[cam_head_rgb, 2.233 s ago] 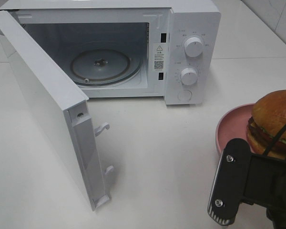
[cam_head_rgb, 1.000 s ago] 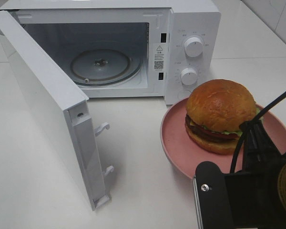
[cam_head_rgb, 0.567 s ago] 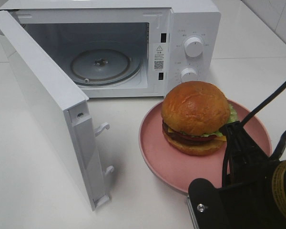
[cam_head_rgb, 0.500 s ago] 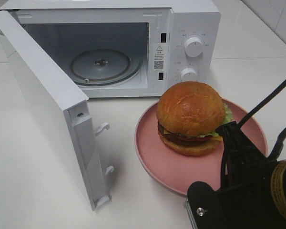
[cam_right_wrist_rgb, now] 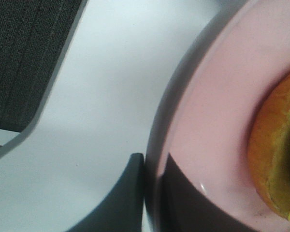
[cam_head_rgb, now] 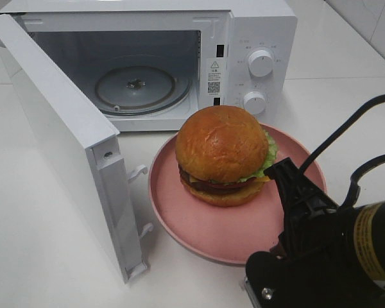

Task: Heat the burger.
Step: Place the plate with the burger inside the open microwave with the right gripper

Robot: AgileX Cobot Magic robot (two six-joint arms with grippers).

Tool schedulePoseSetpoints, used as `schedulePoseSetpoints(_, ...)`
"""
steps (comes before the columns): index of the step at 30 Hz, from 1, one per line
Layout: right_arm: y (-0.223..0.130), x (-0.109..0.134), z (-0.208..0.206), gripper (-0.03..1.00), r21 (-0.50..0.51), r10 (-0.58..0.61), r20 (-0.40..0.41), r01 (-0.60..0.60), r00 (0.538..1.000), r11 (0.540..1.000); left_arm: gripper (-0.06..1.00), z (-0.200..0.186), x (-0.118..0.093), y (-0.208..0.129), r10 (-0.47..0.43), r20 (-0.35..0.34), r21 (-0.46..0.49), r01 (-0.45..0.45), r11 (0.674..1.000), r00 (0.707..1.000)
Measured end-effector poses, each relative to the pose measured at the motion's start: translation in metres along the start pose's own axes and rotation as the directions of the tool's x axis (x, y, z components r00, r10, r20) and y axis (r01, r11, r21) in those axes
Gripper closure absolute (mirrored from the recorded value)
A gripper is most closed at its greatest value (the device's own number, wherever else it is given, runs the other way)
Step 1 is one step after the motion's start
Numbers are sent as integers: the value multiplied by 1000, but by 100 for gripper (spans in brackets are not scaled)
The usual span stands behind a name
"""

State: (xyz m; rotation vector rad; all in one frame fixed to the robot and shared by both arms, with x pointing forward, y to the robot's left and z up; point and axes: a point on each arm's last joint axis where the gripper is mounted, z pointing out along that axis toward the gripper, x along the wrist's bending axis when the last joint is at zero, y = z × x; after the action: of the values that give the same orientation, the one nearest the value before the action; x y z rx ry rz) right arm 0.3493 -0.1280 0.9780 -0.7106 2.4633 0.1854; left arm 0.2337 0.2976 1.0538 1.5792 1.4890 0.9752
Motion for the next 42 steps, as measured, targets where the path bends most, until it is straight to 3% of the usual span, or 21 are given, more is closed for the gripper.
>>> schedulePoseSetpoints(14, -27, -10, 9, 93, 0, -102, -10, 102, 995, 995, -5, 0, 0, 0, 0, 0, 0, 0, 1000, 1000)
schedulePoseSetpoints(42, -72, -17, 16, 93, -12, -139, -39, 139, 989, 990, -5, 0, 0, 0, 0, 0, 0, 0, 1000, 1000)
